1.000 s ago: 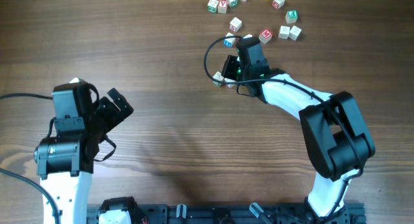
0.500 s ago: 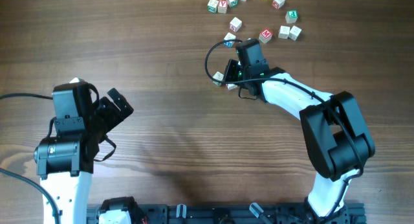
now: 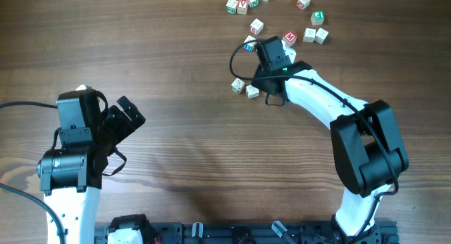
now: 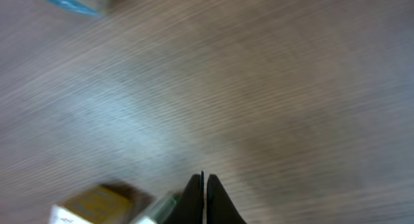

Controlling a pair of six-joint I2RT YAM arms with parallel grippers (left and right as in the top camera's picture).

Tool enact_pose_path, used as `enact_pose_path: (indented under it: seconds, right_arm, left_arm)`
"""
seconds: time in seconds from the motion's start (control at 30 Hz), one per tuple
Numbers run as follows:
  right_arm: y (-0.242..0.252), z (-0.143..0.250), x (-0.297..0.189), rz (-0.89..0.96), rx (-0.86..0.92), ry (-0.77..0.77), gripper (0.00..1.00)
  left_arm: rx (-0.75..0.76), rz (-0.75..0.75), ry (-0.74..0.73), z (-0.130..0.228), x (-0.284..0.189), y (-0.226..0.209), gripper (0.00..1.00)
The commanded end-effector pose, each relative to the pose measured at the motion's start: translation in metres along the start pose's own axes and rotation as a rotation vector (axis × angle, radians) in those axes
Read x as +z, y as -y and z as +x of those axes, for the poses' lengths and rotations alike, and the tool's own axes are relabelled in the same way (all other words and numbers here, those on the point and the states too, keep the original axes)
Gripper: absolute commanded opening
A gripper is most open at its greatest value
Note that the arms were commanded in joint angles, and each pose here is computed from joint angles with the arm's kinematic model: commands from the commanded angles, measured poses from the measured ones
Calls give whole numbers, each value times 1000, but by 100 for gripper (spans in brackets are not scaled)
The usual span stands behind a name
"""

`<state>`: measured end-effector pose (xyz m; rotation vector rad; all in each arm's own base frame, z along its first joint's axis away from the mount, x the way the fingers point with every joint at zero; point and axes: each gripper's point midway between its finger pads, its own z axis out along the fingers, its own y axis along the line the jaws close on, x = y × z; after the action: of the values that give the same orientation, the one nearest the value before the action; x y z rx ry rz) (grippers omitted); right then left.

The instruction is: Form a circle

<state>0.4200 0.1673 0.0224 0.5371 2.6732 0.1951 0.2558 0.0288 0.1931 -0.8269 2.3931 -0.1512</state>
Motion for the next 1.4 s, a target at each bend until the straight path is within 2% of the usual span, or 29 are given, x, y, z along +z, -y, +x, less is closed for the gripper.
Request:
enact_pose_path:
  seconds: [0.0, 0.27, 0.5, 1.37]
  right_arm:
    - [10, 1, -14, 42, 136, -15, 4]
    - [8, 32, -17, 20, 142, -171, 5]
    - [-9, 39, -19, -74, 95, -227, 5]
    - [-32, 44, -21, -149, 14, -217, 5]
  left_arm:
    - [-11, -14, 7, -1, 1, -3, 100]
    - [-11, -14, 7, -1, 1, -3, 100]
    - [-11, -14, 7, -1, 1, -3, 100]
    - [-11, -14, 7, -1, 1, -3, 100]
